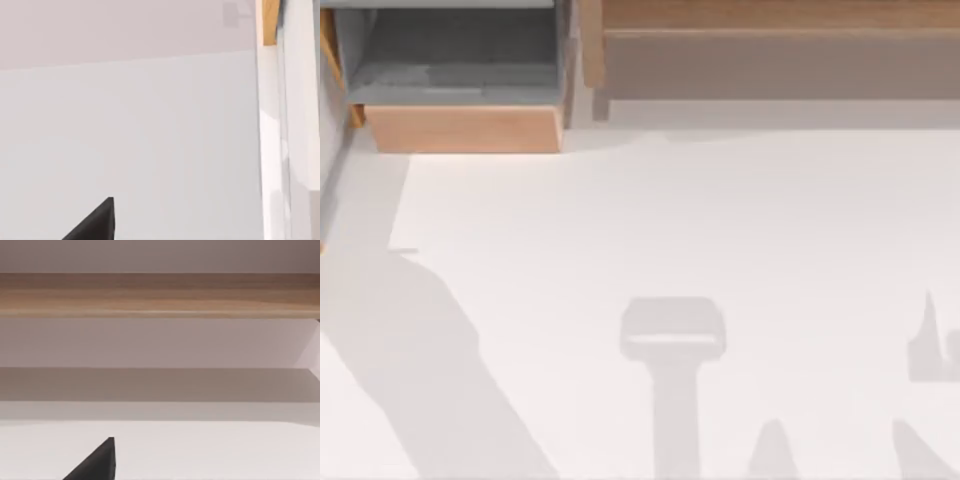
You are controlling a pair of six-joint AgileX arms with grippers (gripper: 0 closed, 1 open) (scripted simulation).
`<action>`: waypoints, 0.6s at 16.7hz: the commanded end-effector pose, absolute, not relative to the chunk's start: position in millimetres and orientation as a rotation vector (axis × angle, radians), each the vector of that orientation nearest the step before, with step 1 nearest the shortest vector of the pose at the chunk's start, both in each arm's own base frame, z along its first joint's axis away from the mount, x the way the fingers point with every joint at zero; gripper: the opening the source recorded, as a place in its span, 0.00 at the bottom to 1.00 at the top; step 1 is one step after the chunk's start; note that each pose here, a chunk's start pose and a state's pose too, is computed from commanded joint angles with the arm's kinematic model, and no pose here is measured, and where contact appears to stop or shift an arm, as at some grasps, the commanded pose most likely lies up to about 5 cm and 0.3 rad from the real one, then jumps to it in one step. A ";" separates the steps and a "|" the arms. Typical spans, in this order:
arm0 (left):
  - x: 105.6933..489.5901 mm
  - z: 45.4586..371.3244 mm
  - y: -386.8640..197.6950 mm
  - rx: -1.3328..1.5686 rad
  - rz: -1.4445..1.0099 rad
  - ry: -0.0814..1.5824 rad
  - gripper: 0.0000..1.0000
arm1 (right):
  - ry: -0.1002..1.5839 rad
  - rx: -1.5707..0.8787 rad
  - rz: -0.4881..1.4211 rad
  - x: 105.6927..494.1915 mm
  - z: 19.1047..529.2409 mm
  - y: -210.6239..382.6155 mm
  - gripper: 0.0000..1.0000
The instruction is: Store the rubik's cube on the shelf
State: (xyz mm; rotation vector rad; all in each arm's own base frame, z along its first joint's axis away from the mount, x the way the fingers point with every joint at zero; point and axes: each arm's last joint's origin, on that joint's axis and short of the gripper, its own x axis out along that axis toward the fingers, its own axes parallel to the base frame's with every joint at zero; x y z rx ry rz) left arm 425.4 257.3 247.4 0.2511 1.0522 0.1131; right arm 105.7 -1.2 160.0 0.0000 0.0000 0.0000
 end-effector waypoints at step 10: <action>460.7 226.9 170.6 -0.036 0.045 1.371 1.00 | 0.000 0.000 0.000 105.7 160.0 -1.2 1.00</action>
